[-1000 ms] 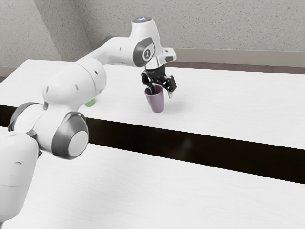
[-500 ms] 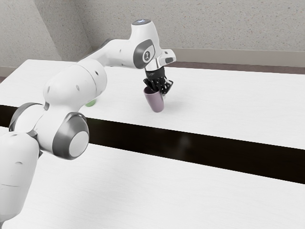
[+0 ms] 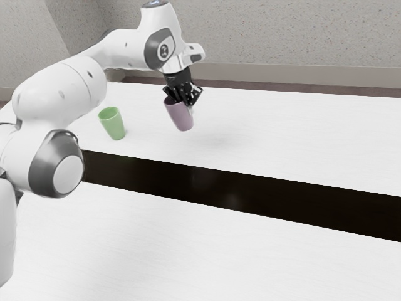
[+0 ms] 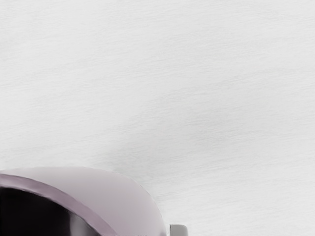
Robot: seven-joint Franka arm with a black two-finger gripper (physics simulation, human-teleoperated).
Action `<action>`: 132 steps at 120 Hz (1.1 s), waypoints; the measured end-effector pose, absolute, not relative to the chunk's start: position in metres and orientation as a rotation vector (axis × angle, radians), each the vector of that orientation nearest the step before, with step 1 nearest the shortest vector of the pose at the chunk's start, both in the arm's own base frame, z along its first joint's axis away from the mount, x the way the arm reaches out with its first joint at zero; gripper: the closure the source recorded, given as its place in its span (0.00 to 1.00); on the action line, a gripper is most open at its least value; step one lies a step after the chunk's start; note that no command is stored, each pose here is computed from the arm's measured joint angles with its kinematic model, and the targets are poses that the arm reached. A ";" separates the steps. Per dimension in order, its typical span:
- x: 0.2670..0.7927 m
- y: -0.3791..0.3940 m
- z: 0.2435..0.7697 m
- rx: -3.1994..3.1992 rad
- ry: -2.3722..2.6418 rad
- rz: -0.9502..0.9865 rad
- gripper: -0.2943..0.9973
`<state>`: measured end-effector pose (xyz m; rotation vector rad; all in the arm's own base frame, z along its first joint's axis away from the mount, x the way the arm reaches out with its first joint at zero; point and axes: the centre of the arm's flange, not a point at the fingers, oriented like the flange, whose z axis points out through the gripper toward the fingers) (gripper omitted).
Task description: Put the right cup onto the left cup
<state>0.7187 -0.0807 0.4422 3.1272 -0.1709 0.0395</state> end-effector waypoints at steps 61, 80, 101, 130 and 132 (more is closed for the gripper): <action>0.712 0.115 0.472 3.272 0.237 0.056 0.83; 0.718 0.149 0.454 3.274 0.313 0.023 0.83; 0.726 0.151 0.455 3.277 0.319 0.048 0.83; 0.735 0.168 0.450 3.282 0.353 0.063 0.83; 0.736 0.169 0.449 3.282 0.353 0.060 0.83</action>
